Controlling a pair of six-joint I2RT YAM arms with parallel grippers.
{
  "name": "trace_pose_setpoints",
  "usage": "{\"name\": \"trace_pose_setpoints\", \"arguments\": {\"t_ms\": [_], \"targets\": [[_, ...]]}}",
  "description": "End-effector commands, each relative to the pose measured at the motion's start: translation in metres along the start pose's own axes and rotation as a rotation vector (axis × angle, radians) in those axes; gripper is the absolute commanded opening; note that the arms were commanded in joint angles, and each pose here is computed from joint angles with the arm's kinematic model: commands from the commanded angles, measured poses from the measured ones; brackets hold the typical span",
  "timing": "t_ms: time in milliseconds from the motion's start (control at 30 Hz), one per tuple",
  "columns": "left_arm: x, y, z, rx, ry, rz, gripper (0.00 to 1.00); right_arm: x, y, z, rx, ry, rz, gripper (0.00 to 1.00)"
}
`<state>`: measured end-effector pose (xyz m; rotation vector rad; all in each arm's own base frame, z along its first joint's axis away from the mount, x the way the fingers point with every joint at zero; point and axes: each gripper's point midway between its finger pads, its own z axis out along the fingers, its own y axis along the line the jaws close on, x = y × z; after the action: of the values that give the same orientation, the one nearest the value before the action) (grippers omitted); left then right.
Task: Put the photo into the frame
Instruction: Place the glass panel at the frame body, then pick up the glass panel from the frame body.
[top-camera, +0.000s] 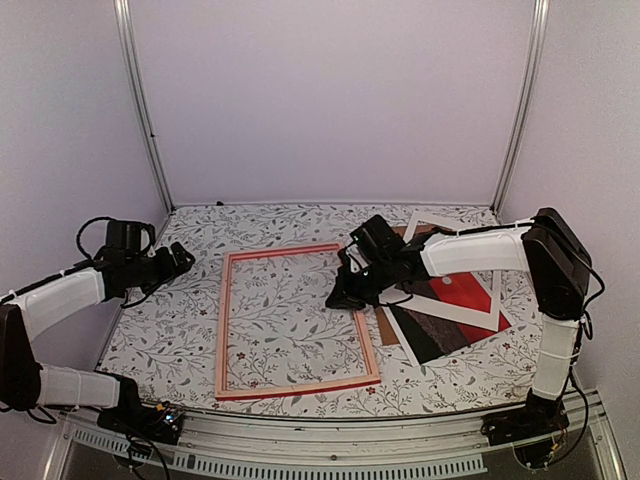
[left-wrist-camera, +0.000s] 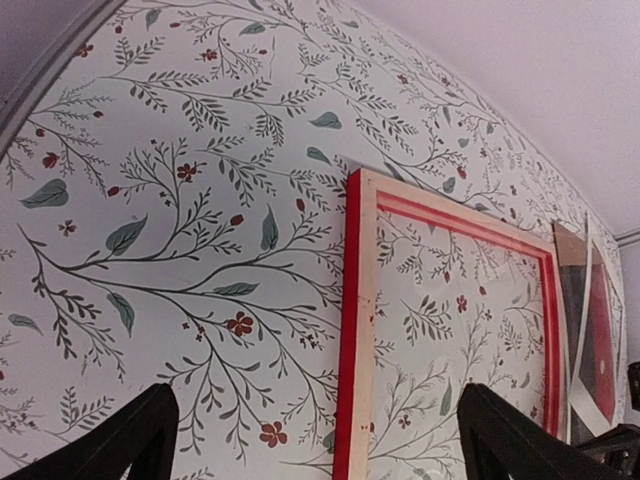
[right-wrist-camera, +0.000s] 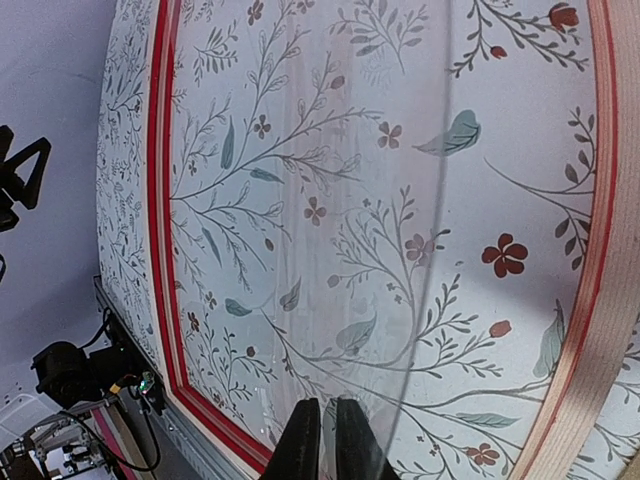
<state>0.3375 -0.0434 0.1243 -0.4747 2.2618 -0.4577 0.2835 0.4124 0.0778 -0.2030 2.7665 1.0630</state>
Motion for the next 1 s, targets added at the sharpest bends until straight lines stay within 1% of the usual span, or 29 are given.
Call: {"name": "trace_pose_setpoints", "arguments": {"t_ms": [0, 233, 500, 867, 967], "targets": [[-0.005, -0.005, 0.001, 0.008, -0.013, 0.019, 1.00, -0.001, 0.007, 0.003, 0.001, 0.010, -0.017, 0.12], [-0.005, -0.007, 0.001, 0.010, -0.014, 0.023, 1.00, 0.002, 0.002, 0.006, 0.019, 0.028, -0.012, 0.16], [-0.004, -0.012, 0.003, 0.014, -0.007, 0.031, 1.00, 0.003, 0.000, 0.008, 0.029, 0.036, -0.013, 0.27], [0.002, -0.021, 0.008, 0.016, -0.002, 0.066, 1.00, 0.004, 0.002, 0.008, 0.022, 0.050, -0.012, 0.36], [0.003, -0.021, 0.008, 0.012, -0.003, 0.072, 1.00, 0.006, 0.005, 0.006, 0.007, 0.061, -0.010, 0.37]]}}
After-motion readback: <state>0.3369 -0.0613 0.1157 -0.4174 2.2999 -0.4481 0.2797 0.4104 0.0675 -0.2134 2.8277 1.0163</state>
